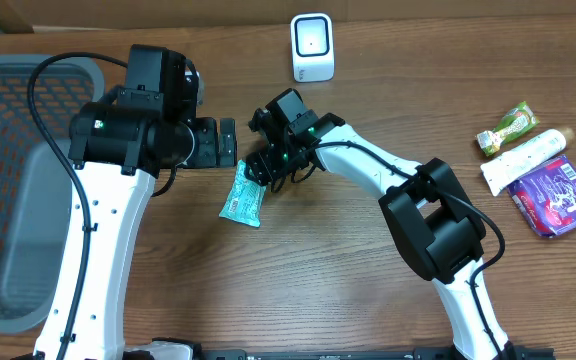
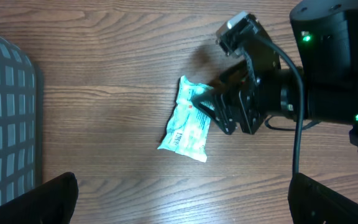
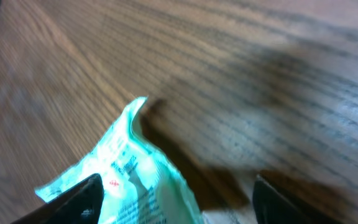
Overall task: Scan the item barcode
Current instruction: 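Move the right gripper to the light-blue packet and grasp it, then lift the light-blue packet and turn it with the right gripper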
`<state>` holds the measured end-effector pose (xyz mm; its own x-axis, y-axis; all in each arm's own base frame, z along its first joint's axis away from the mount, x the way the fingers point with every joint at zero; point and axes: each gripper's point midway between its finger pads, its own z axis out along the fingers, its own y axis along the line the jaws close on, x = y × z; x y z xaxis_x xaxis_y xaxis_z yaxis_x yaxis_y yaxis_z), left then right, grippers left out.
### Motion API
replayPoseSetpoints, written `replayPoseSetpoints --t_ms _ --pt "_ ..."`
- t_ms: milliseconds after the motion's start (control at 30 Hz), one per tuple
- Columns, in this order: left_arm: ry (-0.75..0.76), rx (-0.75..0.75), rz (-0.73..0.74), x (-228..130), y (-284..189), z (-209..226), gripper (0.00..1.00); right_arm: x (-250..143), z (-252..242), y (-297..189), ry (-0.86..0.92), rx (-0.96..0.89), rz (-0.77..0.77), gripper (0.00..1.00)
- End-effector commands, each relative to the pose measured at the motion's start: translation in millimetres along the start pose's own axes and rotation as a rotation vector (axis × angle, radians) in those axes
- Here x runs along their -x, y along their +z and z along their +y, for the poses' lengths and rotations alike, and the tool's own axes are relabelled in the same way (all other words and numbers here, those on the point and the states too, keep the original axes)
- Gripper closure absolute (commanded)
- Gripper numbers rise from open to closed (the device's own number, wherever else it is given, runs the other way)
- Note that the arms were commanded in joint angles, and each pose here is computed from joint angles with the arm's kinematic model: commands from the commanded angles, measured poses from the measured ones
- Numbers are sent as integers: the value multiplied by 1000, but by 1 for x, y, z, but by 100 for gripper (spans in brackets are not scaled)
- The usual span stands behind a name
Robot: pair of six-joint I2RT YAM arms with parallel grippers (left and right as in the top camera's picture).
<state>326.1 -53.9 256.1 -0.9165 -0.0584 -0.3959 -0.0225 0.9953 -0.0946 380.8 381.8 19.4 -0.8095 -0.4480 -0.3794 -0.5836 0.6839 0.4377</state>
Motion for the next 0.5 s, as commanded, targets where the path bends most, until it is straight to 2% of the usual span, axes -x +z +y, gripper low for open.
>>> replayPoseSetpoints --t_ms 0,33,133,200,233,467 --pt "16 -4 3 1 2 -1 0 -13 5 10 -6 16 44 41" --pt "16 -4 3 1 2 -1 1 -14 5 10 5 15 49 53" --pt "16 -4 3 1 2 -1 0 -18 5 10 19 13 65 80" --pt "16 -4 3 1 2 -1 1 -20 4 9 57 10 72 94" --pt "16 -4 3 1 2 -1 0 -20 4 9 76 8 74 96" --pt "16 -4 3 1 2 -1 1 -12 -7 -10 249 -7 57 96"
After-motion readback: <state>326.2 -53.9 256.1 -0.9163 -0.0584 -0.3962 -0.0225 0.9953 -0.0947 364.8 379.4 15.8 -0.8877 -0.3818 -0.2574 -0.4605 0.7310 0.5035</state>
